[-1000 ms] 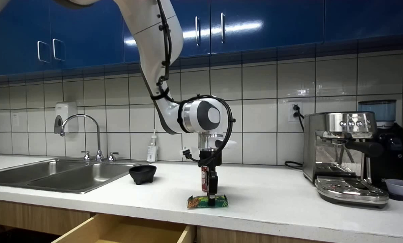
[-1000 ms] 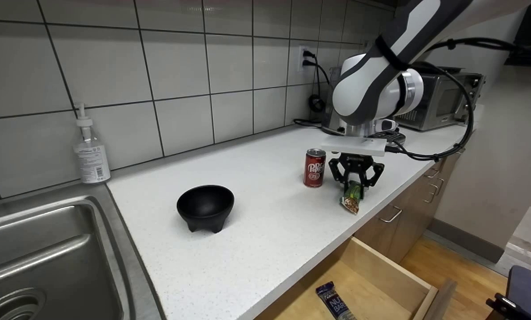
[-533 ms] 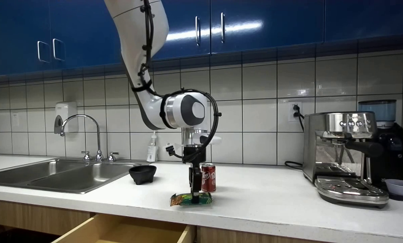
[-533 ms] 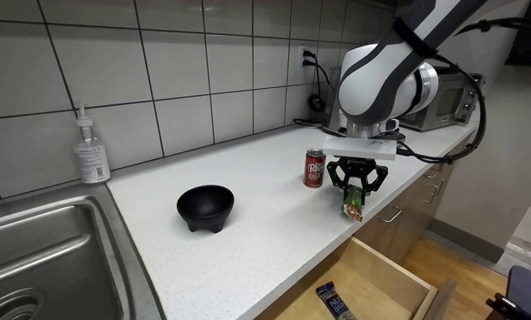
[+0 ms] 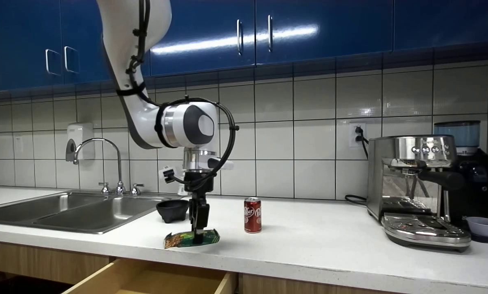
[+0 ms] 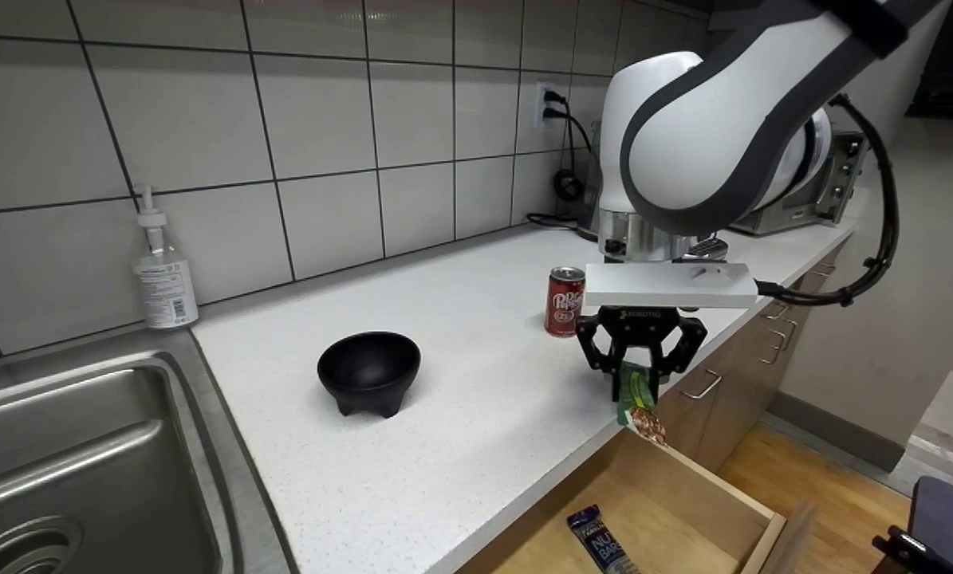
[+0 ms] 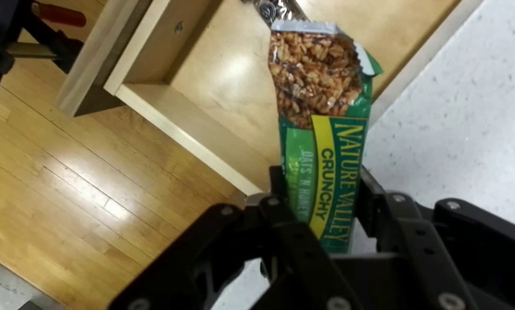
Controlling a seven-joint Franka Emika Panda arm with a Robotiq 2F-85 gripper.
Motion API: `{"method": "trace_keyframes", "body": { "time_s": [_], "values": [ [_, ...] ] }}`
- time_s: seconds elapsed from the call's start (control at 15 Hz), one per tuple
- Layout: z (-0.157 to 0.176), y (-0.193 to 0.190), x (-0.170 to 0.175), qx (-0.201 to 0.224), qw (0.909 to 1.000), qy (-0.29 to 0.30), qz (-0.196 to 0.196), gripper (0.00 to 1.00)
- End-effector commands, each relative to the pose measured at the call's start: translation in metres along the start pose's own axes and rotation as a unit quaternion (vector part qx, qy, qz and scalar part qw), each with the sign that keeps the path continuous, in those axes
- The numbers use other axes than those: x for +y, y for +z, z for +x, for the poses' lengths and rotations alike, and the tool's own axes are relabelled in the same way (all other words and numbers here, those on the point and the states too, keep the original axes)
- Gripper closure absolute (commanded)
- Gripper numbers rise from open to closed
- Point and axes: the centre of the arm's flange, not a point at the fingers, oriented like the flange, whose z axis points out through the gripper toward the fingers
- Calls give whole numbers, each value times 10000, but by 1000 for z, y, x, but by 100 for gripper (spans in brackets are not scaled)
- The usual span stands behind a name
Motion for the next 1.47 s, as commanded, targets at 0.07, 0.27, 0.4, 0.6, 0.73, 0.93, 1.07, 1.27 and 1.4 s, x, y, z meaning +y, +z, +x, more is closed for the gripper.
{"method": "trace_keyframes", "body": {
  "time_s": [0.07, 0.27, 0.4, 0.6, 0.73, 0.93, 1.07, 1.27, 1.4],
  "values": [
    [-46, 2, -1, -14, 9977, -676, -97, 84],
    [-67, 15, -3, -57, 9952, -937, -278, 84],
    [-76, 24, 0, -79, 9935, -1060, -413, 84],
    [-81, 37, 6, -114, 9917, -1140, -592, 84],
    [-81, 41, 10, -135, 9909, -1162, -669, 84],
    [-82, 43, 12, -159, 9904, -1180, -700, 34],
    [-81, 42, 11, -155, 9905, -1175, -697, 20],
    [-80, 37, 9, -128, 9907, -1182, -656, 0],
    [-79, 34, 8, -111, 9909, -1186, -621, 0]
  ]
}}
